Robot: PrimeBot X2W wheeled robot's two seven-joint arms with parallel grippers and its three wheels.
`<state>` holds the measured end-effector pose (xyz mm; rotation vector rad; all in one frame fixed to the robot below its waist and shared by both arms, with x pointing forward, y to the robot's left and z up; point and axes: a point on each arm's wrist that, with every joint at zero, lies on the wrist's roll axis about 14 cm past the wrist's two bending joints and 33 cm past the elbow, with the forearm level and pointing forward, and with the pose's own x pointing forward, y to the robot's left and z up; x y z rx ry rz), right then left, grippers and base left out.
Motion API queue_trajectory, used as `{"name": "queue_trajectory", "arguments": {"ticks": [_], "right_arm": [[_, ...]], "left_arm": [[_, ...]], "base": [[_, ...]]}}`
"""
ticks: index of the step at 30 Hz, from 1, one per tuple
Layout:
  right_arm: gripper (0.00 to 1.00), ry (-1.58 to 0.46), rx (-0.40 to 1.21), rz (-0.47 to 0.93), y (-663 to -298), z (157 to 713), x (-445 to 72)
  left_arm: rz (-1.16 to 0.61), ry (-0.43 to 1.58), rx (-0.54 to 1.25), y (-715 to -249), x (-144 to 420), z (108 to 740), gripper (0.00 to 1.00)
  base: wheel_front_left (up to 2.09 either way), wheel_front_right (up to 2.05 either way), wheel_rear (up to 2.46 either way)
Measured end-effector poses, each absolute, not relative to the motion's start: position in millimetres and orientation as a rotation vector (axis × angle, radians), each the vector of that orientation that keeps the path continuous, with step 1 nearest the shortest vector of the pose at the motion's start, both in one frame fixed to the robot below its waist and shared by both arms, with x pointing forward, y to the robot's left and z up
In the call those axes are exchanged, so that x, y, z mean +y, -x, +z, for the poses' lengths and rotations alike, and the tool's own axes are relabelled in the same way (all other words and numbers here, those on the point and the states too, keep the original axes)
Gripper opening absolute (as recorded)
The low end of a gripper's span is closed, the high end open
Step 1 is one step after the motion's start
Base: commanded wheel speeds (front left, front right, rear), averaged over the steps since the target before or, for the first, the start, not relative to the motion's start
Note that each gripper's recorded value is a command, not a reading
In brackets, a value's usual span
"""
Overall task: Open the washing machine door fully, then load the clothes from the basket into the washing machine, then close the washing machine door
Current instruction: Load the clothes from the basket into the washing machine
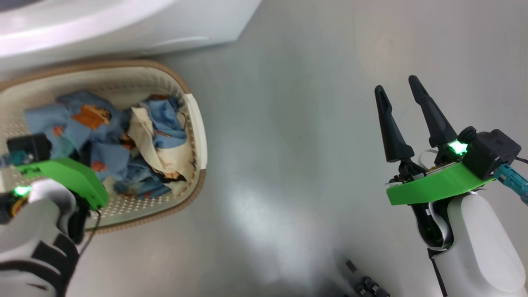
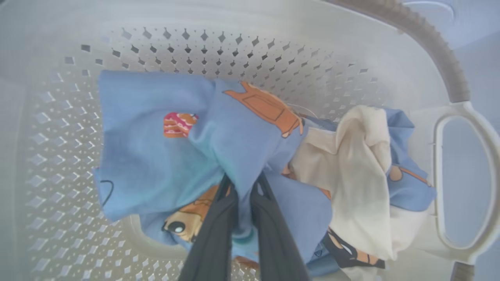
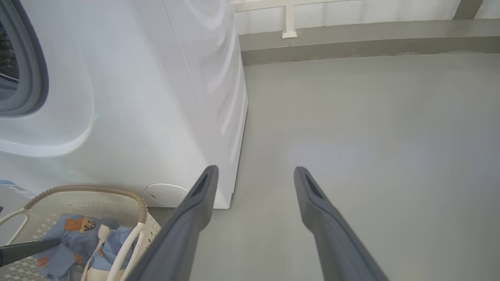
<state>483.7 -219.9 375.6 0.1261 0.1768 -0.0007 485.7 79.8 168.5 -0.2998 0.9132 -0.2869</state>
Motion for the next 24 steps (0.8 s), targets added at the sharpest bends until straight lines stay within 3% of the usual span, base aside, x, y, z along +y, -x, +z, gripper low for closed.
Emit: {"name": "queue_trajectory", "arguments": {"ticks": [7, 24], "right_arm": [[1.0, -0.129, 0.157, 0.004, -473, 392, -220], [1.0, -0.133, 0.086, 0.032, -449, 434, -215]], "left_arm": [[-0.276, 0.312, 0.843, -483, 87, 201, 0.0], [-0.204, 0.333, 0.472, -492, 125, 323, 0.0]], "base": [[0.0, 0.0, 0.0], [0.0, 0.0, 0.0]]}}
